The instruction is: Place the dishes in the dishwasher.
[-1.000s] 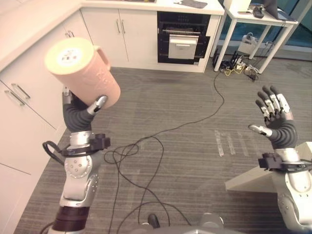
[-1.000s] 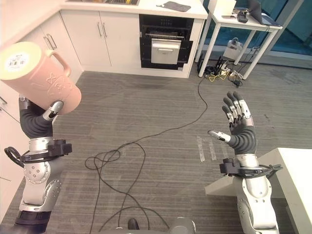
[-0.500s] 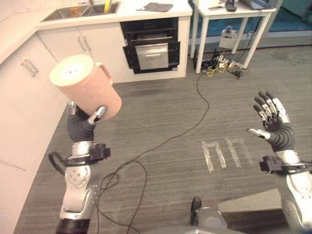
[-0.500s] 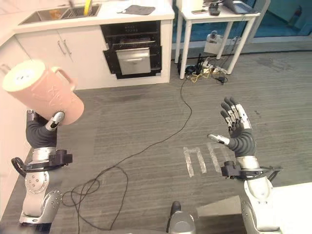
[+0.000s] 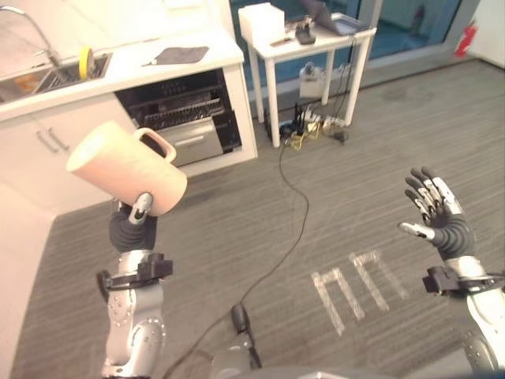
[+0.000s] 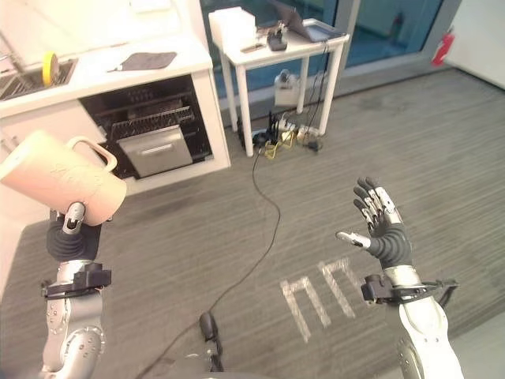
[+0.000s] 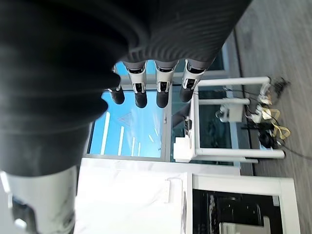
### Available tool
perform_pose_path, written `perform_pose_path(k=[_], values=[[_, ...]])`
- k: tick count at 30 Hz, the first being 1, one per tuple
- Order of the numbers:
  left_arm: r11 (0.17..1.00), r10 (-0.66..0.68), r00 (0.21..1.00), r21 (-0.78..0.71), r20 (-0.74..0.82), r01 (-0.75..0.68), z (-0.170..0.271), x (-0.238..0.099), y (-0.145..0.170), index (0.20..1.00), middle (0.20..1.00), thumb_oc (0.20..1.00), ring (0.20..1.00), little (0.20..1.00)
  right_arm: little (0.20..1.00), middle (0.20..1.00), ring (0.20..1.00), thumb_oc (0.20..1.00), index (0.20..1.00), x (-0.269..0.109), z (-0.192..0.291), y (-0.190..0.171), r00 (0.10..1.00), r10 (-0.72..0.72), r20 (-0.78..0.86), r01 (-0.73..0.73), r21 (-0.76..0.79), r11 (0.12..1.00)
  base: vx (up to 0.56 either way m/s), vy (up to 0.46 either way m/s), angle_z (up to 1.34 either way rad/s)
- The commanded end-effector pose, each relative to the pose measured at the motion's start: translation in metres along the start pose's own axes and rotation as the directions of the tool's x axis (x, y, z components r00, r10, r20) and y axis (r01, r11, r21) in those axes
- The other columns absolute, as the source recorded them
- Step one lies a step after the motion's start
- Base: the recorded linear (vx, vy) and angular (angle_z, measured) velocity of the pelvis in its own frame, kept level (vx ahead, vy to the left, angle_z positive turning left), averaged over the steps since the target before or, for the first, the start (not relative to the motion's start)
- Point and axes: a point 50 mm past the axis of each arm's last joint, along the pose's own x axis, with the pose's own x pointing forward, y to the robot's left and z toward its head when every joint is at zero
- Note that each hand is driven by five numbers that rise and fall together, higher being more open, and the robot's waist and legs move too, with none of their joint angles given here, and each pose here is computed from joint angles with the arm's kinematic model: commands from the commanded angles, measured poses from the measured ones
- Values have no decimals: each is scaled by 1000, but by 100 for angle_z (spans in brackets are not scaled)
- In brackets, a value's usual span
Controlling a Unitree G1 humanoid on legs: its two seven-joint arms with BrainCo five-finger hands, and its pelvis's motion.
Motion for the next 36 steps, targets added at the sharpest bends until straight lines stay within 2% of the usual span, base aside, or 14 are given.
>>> perform_pose_path(k=[1, 7, 11, 17, 20, 23, 24, 27, 29, 36], values=[[987, -143, 973, 94, 180, 127, 40, 24, -18, 200, 200, 200, 200, 200, 1000, 1000, 1000, 1000, 1000, 17, 40, -8, 974, 6, 226, -4, -12, 1000, 313, 644, -8], [971, -195, 967, 173, 162, 167, 40, 31, -29, 200, 200, 200, 200, 200, 1000, 1000, 1000, 1000, 1000, 16, 36, -1, 976, -29, 217, 32, -9, 999, 204, 388, 60], [969, -224, 962, 139, 156, 203, 42, 31, -31, 200, 200, 200, 200, 200, 1000, 1000, 1000, 1000, 1000, 20, 34, 6, 978, 20, 207, -13, -32, 999, 178, 100, 40], [946, -301, 946, 161, 116, 281, 38, 34, -41, 200, 200, 200, 200, 200, 1000, 1000, 1000, 1000, 1000, 21, 36, 13, 973, 31, 228, -28, -17, 999, 339, -324, 35], [947, -290, 953, 170, 85, 273, 35, 32, -39, 200, 200, 200, 200, 200, 1000, 1000, 1000, 1000, 1000, 20, 36, 11, 972, 39, 232, -40, 0, 999, 399, -517, 100], [959, -258, 964, 133, 60, 248, 34, 27, -34, 200, 200, 200, 200, 200, 1000, 1000, 1000, 1000, 1000, 25, 38, 14, 976, 59, 212, -57, -14, 998, 245, -313, 55], [966, -252, 967, 59, 30, 250, 30, 24, -31, 200, 200, 200, 200, 200, 1000, 1000, 1000, 1000, 1000, 26, 35, 16, 979, 72, 192, -71, -8, 997, 296, -418, 18], [975, -223, 975, -27, -16, 222, 25, 14, -23, 200, 200, 200, 200, 200, 1000, 1000, 1000, 1000, 1000, 22, 28, 13, 987, 98, 127, -93, -46, 995, 231, -429, -7], [971, -238, 971, -20, -38, 237, 21, 8, -21, 200, 200, 200, 200, 200, 1000, 1000, 1000, 1000, 1000, 22, 28, 9, 986, 107, 126, -101, -55, 993, 133, -293, -11], [962, -270, 962, 18, -51, 271, 18, 10, -19, 200, 200, 200, 200, 200, 1000, 1000, 1000, 1000, 1000, 20, 21, 6, 991, 78, 105, -70, -73, 995, 179, 125, 20]])
